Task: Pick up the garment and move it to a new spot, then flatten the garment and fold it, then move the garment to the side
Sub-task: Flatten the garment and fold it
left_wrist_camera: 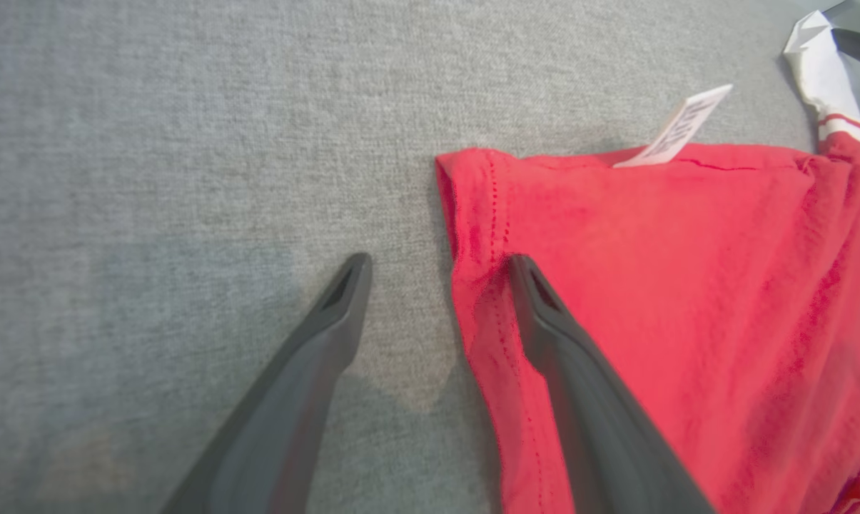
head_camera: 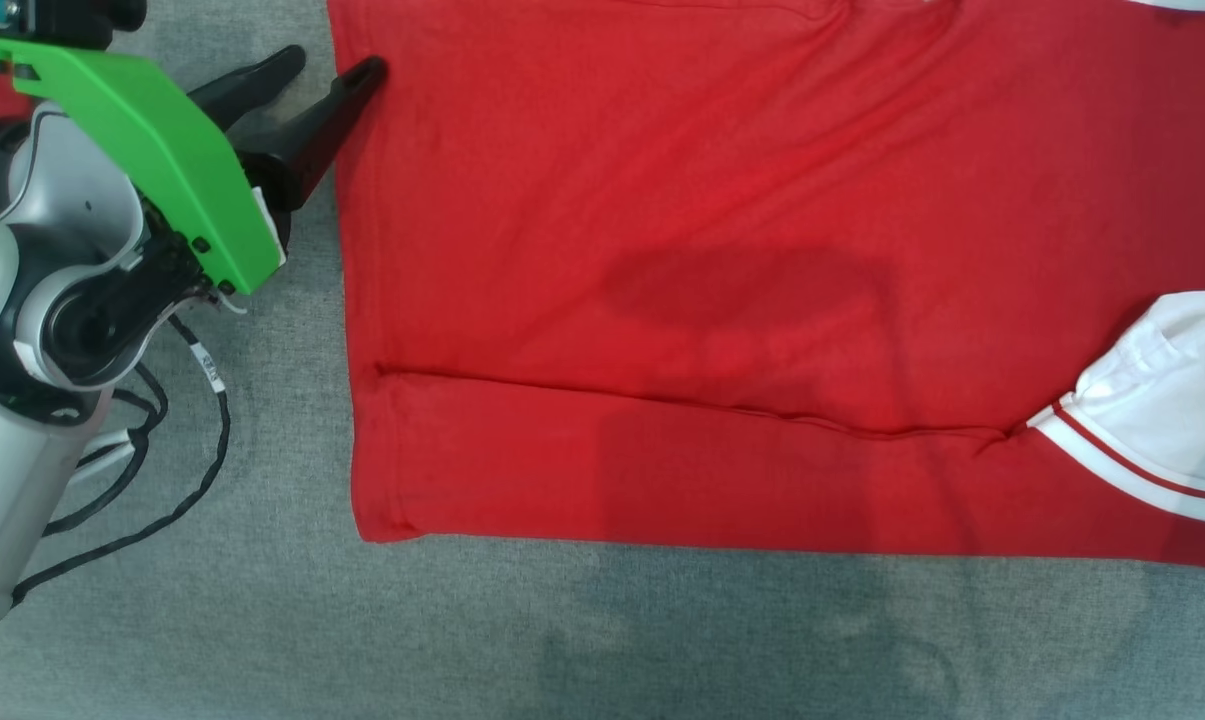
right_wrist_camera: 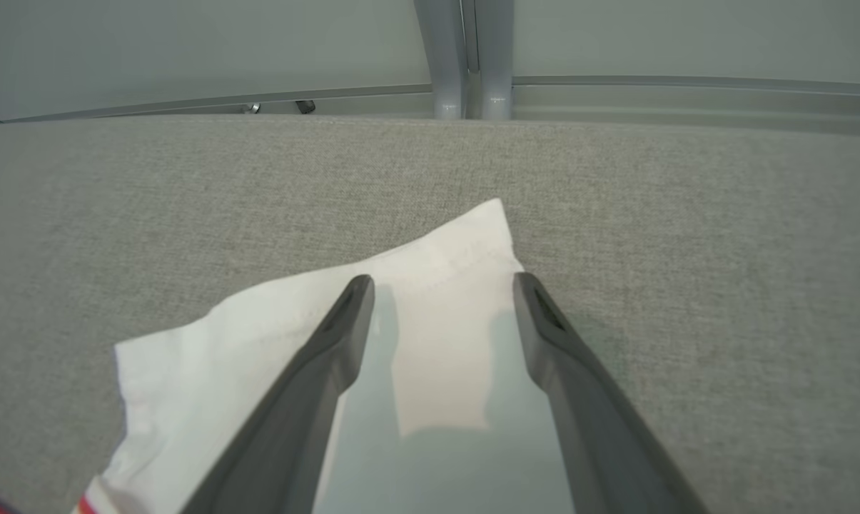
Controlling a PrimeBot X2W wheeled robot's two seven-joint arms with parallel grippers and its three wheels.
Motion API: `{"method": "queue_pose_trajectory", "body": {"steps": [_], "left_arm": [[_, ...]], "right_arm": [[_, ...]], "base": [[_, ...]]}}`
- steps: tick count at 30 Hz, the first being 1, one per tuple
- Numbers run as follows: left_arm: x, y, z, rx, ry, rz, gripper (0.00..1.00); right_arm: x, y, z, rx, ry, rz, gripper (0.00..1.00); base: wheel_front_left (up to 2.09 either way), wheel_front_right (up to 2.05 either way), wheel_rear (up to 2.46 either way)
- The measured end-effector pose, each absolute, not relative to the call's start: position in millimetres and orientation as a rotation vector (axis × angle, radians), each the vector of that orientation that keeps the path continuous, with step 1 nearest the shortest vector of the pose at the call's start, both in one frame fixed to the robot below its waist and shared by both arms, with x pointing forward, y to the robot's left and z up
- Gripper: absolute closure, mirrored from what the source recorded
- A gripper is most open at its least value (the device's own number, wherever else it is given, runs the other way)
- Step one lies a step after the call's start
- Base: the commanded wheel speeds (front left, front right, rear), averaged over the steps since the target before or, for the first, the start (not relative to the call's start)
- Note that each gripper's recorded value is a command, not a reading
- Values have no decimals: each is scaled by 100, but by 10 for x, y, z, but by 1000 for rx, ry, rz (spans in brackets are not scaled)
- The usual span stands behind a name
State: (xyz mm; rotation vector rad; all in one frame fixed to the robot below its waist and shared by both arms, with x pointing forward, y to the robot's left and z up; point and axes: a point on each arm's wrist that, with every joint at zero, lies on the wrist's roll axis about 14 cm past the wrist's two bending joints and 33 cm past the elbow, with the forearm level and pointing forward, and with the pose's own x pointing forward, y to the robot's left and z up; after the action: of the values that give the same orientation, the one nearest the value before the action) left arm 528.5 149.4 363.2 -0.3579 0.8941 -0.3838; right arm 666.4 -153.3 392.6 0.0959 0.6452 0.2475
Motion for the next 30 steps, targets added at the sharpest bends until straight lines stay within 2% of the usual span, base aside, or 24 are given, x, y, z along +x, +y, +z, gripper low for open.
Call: {"method": "queue_pose_trajectory", "body": {"steps": [10, 15, 16, 17, 18, 22, 23, 26, 30], "left_arm": [[5372, 1354, 3584, -359, 889, -409, 0], [5398, 1302, 3576, -347, 893, -423, 0], [5404, 1297, 3574, -343, 894, -424, 58], [5413, 1286, 3576, -341, 891, -425, 100], [5414, 1266, 3576, -336, 889, -435, 100], [5440, 1267, 3568, -337, 881, -436, 100], [5462, 1200, 3578, -346, 858, -456, 100], [5483, 1158, 3610, -365, 825, -465, 100], [5429, 1163, 3667, -417, 760, -439, 100]], "right_arm": [[6771, -1764, 3868, 28, 635, 171, 0], [6756, -1561, 3798, 65, 650, 205, 0], [6752, -1503, 3797, 69, 648, 217, 0], [6744, -1453, 3798, 68, 649, 228, 26], [6750, -1415, 3822, 69, 637, 237, 100], [6767, -1307, 3913, 80, 598, 274, 100], [6844, -1331, 4092, 102, 520, 277, 100], [6889, -1367, 4294, 136, 432, 282, 100], [6763, -1385, 4602, 252, 304, 323, 100]], "base": [[0, 0, 0], [0, 0, 0], [0, 0, 0], [0, 0, 0], [0, 0, 0], [0, 0, 0], [0, 0, 0], [0, 0, 0], [0, 0, 0]]}}
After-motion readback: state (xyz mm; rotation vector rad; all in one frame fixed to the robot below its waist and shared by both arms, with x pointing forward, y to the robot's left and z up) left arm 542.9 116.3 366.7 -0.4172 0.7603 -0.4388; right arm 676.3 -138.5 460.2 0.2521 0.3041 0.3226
